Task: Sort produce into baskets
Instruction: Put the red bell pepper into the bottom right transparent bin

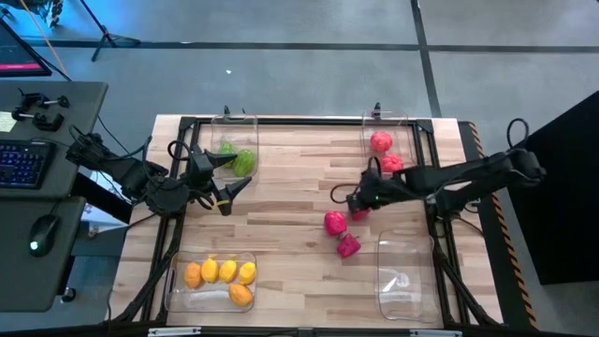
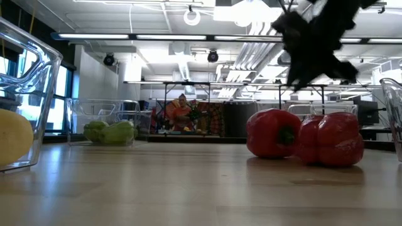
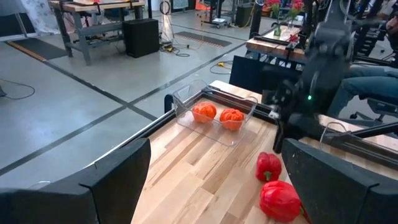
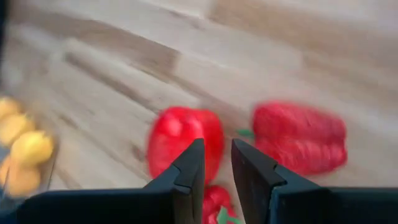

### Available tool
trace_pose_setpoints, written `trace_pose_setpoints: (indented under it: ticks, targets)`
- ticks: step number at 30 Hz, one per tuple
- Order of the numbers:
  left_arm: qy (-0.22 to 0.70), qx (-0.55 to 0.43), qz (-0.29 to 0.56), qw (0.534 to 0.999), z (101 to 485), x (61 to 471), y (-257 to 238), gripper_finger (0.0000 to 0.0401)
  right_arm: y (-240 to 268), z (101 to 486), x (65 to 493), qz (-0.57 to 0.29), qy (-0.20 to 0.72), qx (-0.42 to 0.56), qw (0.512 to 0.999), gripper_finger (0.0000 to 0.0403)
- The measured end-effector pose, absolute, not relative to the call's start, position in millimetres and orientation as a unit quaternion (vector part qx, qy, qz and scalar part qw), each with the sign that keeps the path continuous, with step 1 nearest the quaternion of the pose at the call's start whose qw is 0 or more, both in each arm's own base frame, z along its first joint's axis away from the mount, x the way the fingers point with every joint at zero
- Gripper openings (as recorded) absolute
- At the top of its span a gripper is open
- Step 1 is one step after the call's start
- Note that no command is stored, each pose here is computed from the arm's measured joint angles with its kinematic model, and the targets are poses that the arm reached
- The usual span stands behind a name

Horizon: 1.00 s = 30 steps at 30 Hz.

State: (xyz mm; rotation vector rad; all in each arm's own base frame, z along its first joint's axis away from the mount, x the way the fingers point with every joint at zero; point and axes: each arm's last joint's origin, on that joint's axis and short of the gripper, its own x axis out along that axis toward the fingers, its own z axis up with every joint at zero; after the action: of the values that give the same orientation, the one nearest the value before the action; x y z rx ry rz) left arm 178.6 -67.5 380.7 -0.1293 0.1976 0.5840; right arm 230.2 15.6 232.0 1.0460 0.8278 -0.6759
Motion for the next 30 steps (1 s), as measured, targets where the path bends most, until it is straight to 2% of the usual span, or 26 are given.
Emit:
trace_pose_setpoints:
  ticks: [7, 13, 17, 20, 25, 30]
  targets:
    - [0.093, -0.076, 0.288, 0.950, 380.8, 178.7, -67.5, 0.0351, 1.2, 288.9, 244.7, -0.203, 0.372, 0.275, 0.863, 0.0066]
    - [0.086, -0.098, 0.291, 0.948, 380.8, 178.6, -67.4, 0.0351, -3.9, 319.8, 249.4, -0.163, 0.345, 0.175, 0.908, 0.0066]
    - [0.084, -0.101, 0.293, 0.947, 380.9, 178.6, -67.4, 0.0351, -3.7, 330.7, 250.4, -0.148, 0.334, 0.145, 0.919, 0.0066]
    - [0.082, -0.108, 0.294, 0.946, 380.9, 178.6, -67.3, 0.0351, -4.0, 333.0, 250.0, -0.157, 0.331, 0.158, 0.917, 0.0067]
    - [0.080, -0.114, 0.295, 0.945, 380.9, 178.6, -67.3, 0.0351, -4.2, 328.2, 245.2, -0.162, 0.364, 0.143, 0.906, 0.0067]
    - [0.077, -0.121, 0.296, 0.944, 380.9, 178.6, -67.3, 0.0351, -6.9, 320.6, 235.6, -0.221, 0.404, 0.133, 0.878, 0.0067]
